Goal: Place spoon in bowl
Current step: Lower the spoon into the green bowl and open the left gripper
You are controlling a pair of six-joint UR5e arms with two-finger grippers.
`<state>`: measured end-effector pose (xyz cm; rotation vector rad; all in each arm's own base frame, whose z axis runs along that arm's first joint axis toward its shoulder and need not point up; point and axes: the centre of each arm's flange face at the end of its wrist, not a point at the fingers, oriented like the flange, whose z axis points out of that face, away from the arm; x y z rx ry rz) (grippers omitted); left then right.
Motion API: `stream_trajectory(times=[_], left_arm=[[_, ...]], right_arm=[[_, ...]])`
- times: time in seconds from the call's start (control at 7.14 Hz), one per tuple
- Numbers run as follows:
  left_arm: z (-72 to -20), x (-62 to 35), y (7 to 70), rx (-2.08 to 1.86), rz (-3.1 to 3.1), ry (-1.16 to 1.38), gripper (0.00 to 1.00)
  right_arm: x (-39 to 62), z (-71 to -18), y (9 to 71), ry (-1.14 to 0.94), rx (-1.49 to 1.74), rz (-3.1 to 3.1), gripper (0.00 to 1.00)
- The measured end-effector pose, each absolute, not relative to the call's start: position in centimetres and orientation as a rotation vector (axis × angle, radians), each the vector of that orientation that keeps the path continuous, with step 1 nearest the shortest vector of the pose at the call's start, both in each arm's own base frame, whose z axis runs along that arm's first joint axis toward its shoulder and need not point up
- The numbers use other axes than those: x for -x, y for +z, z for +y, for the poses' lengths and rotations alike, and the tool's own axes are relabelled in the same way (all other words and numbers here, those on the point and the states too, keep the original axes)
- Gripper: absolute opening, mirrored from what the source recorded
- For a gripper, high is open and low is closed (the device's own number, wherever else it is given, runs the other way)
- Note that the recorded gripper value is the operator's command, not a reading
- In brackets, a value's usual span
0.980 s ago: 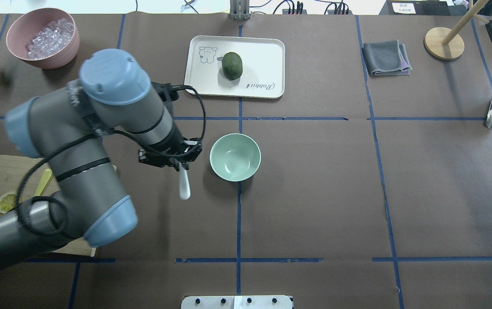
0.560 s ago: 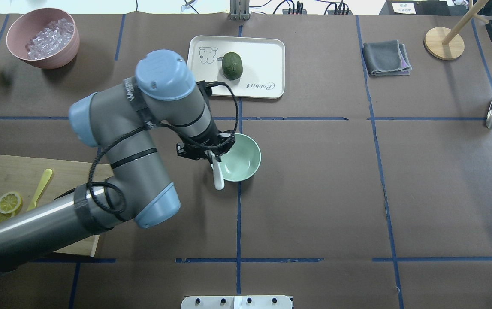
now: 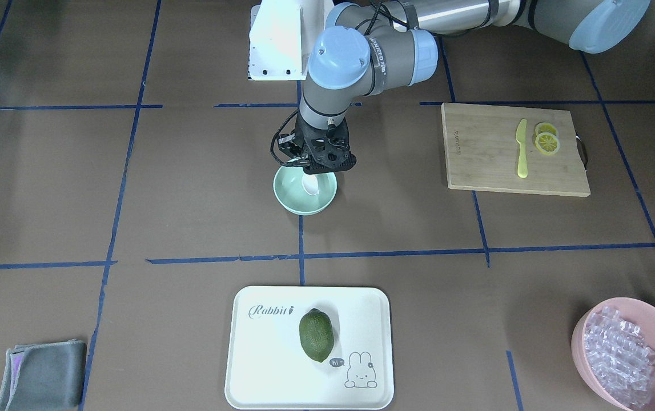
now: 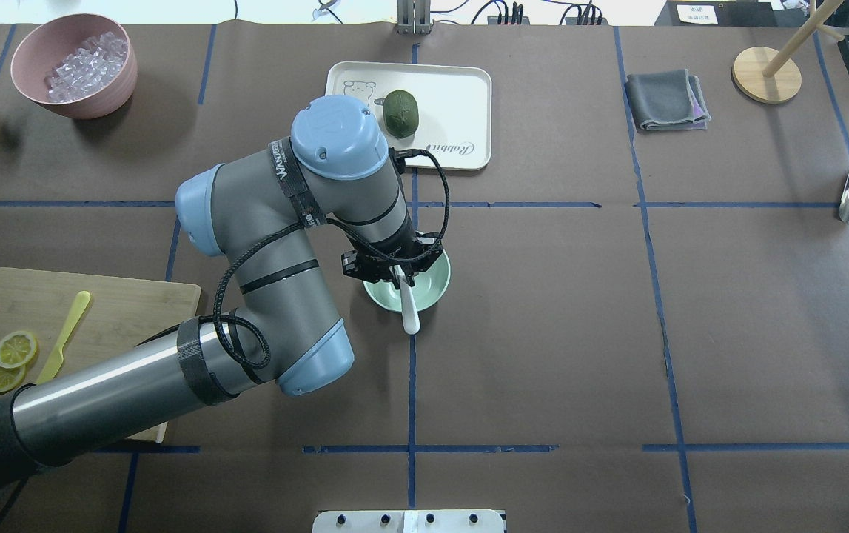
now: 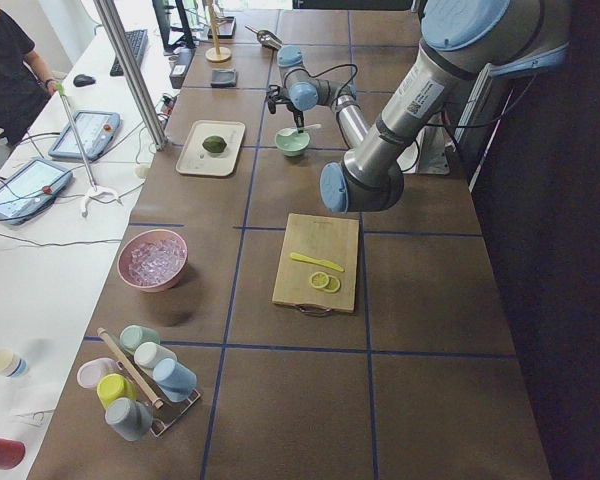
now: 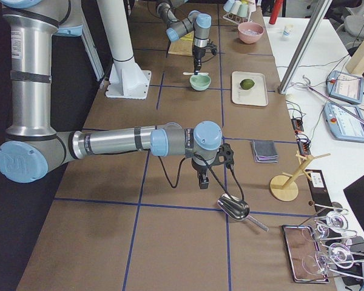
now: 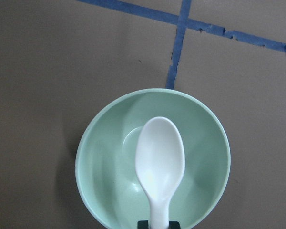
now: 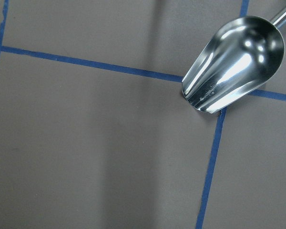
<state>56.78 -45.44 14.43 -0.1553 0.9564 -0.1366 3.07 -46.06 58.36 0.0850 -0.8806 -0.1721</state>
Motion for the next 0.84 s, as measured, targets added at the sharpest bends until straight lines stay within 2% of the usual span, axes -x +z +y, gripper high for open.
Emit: stream_trajectory(times=[0.84], left_arm=[[-45.2, -56.6, 14.8, 0.155, 0.972, -0.114, 1.0]], right_arm=[[-3.9, -46.0, 58.7, -0.155, -0.086, -0.879, 1.0]])
